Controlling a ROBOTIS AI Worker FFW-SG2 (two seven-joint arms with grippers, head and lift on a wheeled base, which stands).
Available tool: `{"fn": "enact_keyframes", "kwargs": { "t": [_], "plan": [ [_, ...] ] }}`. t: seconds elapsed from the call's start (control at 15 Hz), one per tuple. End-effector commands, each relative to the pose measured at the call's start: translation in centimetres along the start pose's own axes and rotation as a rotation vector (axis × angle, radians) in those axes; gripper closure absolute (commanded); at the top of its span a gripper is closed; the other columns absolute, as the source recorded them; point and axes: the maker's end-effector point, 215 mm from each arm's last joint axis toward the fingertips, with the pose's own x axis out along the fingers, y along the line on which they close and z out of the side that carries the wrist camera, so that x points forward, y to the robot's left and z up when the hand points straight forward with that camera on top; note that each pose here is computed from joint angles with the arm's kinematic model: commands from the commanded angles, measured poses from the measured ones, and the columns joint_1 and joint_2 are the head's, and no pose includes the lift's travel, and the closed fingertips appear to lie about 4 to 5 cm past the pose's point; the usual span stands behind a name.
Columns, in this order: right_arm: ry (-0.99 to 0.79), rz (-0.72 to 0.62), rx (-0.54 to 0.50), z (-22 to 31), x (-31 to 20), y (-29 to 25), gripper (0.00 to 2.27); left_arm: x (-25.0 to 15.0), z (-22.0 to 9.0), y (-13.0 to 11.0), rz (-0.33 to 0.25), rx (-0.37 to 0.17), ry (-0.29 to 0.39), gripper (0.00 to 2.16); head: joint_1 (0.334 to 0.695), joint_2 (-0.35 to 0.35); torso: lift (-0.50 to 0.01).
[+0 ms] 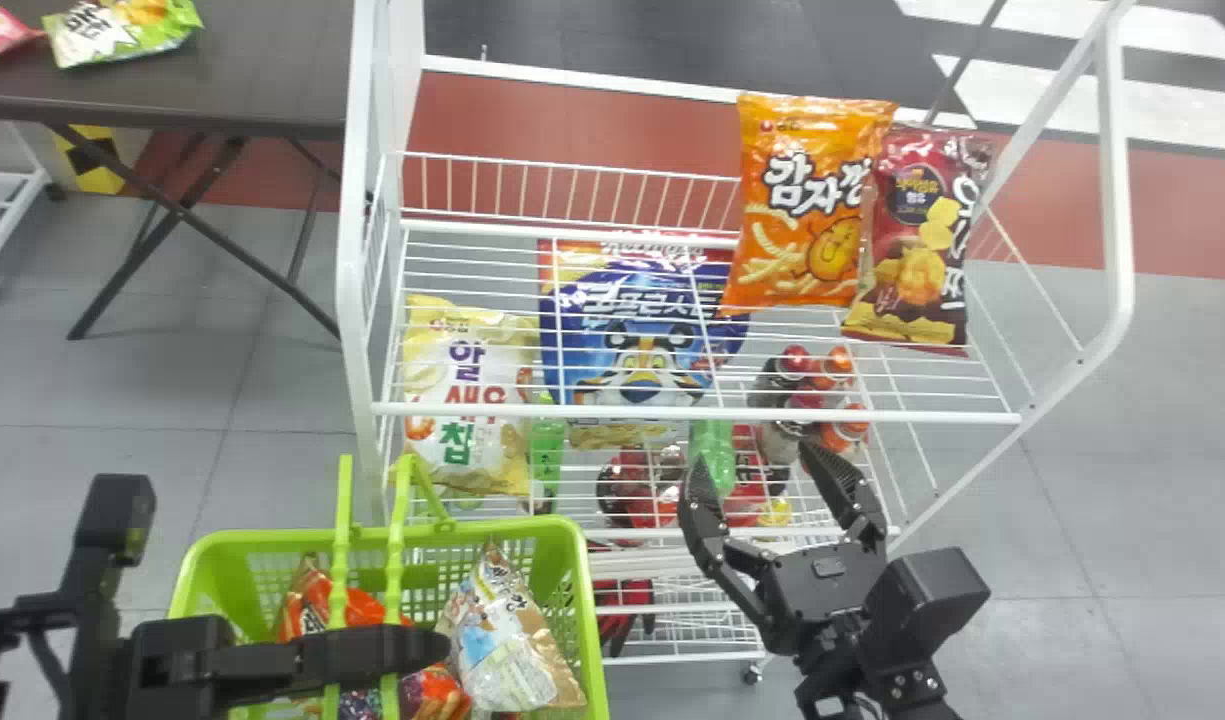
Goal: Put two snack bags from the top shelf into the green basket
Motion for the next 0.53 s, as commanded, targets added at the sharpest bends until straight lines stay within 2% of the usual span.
{"fn": "enact_keyframes", "kwargs": {
  "t": [0.0,0.47],
  "plan": [
    [-0.036,-0.002,0.018,0.46,-0.56,-0.39,0.08,-0.04,-0.07,-0.01,0.001,0.0,0.0,2.15,0.695,-0.226,-0.001],
    [-0.046,0.01,0.034,0.42,-0.75,0.41,0.08,-0.17,-0.1,-0.01,0.0,-0.002,-0.007,2.15,0.695,-0.227,-0.001]
  ]
}}
